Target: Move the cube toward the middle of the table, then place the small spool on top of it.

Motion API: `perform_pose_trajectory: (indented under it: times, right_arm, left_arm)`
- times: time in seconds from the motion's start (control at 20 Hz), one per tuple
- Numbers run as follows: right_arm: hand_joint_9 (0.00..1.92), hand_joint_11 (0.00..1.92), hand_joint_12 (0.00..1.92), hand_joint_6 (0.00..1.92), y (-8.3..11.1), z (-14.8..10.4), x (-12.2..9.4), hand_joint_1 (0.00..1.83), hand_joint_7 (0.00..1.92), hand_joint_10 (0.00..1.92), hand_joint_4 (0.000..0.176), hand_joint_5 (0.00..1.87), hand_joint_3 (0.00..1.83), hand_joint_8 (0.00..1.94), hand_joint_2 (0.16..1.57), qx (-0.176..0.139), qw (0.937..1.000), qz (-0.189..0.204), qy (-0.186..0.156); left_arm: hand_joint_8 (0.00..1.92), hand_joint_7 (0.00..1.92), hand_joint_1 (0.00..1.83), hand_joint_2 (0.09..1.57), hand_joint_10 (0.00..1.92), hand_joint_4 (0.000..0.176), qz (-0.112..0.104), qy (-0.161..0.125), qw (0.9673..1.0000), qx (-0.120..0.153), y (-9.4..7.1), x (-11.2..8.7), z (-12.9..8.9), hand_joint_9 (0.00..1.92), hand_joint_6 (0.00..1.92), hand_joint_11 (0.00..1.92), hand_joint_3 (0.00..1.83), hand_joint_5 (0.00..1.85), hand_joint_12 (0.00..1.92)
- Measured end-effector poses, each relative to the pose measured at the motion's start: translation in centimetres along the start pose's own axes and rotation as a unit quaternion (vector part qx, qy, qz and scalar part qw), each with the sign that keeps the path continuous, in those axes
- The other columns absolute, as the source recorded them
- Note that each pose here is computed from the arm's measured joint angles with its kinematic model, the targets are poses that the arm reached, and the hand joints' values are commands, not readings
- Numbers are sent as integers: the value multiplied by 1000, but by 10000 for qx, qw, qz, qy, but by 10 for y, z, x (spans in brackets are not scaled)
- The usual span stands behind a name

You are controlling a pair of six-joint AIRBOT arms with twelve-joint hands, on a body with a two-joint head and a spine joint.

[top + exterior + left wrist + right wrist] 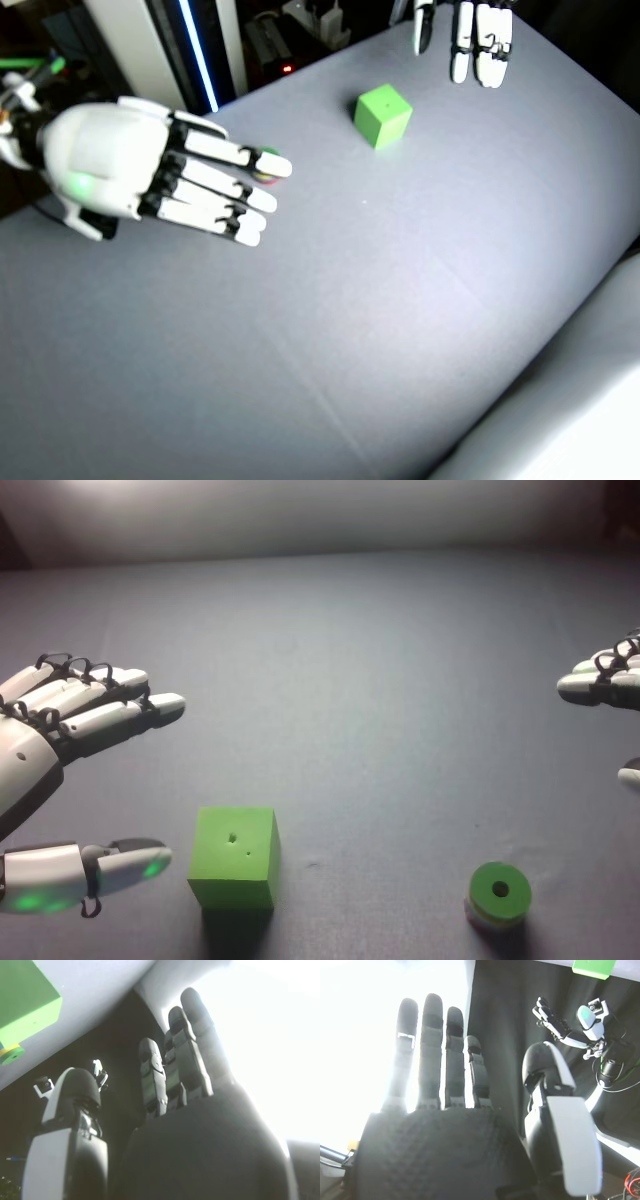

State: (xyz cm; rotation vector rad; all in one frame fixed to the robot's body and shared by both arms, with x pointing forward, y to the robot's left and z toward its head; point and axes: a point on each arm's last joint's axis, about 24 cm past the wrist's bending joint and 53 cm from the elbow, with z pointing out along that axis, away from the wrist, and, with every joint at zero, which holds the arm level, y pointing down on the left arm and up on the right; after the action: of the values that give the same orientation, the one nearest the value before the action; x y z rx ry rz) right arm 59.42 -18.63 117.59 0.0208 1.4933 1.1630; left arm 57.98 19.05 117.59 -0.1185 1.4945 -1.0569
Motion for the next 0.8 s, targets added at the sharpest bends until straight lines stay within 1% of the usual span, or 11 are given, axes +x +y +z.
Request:
perform_pose_trajectory:
  times: [0.1,0.15,0.2,0.25,0.3,0.35,0.4,0.45,0.5,0.65,0.8]
  right_arm:
    - [465,277,504,0,-1,0,0,663,493,3,0,508,4,0,1328,-1,10000,-6,1]
    - [460,272,495,0,-2,0,0,631,489,0,0,501,5,0,1334,20,10000,0,1]
    - [442,255,483,0,-2,0,0,651,480,0,0,492,4,0,1337,25,10000,0,6]
    - [443,259,479,0,-2,0,1,677,477,1,0,487,2,0,1339,23,10000,-3,17]
    - [440,256,475,0,-3,1,3,684,475,1,0,485,2,0,1340,29,10000,12,17]
    - [429,239,466,0,-4,1,4,662,471,0,0,484,4,0,1346,39,10000,14,35]
    - [414,225,460,1,-4,1,4,704,465,1,0,486,1,0,1344,46,10000,10,50]
    - [414,225,463,1,-4,1,4,680,464,2,0,488,4,0,1353,40,10000,9,50]
    - [415,227,464,2,-4,1,4,678,465,2,0,492,5,1,1356,46,10000,6,49]
    - [434,253,474,4,-5,1,4,680,474,9,0,499,3,4,1355,46,10000,1,46]
    - [417,228,466,1,-4,1,4,656,473,2,0,494,5,2,1364,37,10000,10,42]
  left_arm:
    - [1,236,462,978,6,141,1,11,10000,5,0,1,0,233,2,0,0,338,713]
    - [1,241,466,965,5,131,-30,25,10000,8,0,1,0,238,2,0,0,343,728]
    - [2,246,476,959,5,143,-54,48,10000,17,0,1,0,248,1,0,0,325,765]
    - [2,233,485,960,1,164,-113,108,9999,54,0,4,1,240,2,0,0,295,721]
    - [2,237,503,952,0,174,-190,200,9996,98,-2,9,2,236,1,0,0,287,654]
    - [3,241,526,932,3,176,-205,273,9993,157,-4,14,4,244,3,0,0,292,646]
    - [2,245,596,883,6,176,-272,396,9986,204,-7,24,7,267,2,0,0,297,700]
    - [2,250,657,840,4,176,-289,605,9974,281,-10,35,9,272,2,0,0,302,675]
    - [0,218,642,832,1,176,-240,785,9959,381,-14,45,13,263,0,0,0,257,692]
    - [0,232,585,815,0,176,-184,1070,9934,367,-12,61,23,288,0,65,0,268,836]
    - [0,228,651,825,6,147,-7,1109,9934,288,-7,65,36,305,6,36,6,292,914]
